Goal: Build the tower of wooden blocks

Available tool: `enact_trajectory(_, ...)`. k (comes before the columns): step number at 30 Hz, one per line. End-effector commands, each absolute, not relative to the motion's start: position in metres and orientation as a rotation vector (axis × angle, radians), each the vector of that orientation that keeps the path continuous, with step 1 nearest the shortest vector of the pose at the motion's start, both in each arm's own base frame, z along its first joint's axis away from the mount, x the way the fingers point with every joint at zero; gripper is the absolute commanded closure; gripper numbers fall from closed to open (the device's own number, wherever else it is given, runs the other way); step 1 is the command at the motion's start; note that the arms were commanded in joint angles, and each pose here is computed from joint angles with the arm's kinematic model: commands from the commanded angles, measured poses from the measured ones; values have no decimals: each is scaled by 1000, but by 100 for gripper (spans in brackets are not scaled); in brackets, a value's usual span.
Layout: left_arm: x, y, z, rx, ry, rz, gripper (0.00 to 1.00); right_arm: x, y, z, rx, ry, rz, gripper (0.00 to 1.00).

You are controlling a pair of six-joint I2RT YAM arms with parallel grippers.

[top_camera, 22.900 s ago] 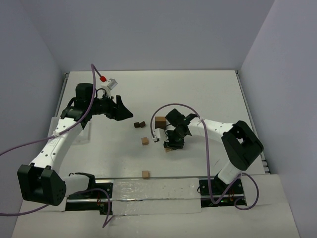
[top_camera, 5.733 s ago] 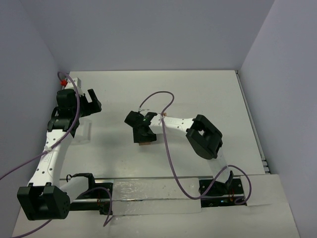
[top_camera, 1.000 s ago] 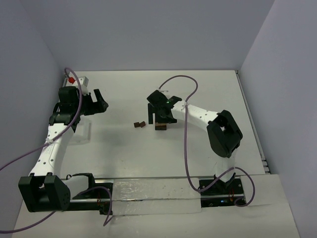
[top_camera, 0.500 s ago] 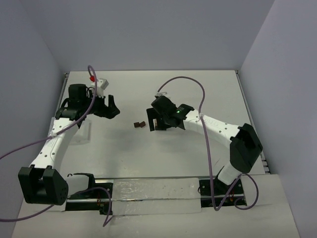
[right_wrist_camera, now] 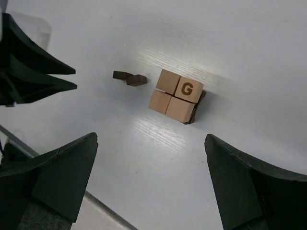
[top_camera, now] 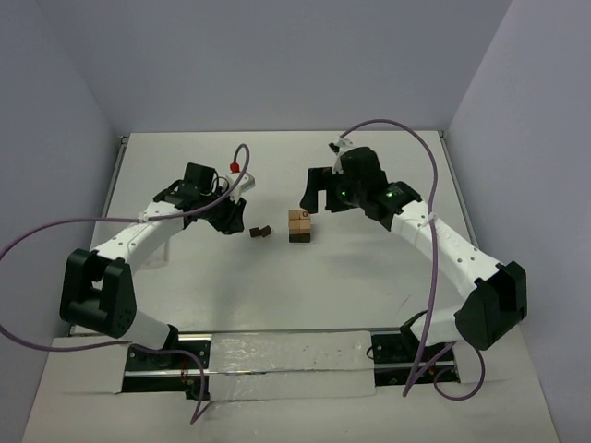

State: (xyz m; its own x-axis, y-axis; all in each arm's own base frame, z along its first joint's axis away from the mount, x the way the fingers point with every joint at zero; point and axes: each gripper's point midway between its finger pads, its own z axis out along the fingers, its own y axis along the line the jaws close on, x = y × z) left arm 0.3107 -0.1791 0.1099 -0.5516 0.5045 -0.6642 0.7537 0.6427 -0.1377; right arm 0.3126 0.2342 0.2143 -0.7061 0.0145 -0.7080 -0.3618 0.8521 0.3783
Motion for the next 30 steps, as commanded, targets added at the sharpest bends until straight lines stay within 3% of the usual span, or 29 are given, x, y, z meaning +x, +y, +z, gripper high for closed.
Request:
enact_trajectory(1, 334, -194, 112, 1179, 2100, -556, 66, 304, 239, 237, -390, 2183, 821, 0)
enact_trajectory(12, 349, -204, 82, 1324, 2048, -549, 62, 305, 233, 244, -423, 2141, 883, 0)
enact_trajectory(21, 348, -215, 73, 1458, 1928, -553, 43, 307, 229, 254, -480, 2100, 865, 0)
enact_trajectory(30, 347, -223, 62, 1551, 1867, -552, 44, 311, 221, 254, -486, 2091, 835, 0)
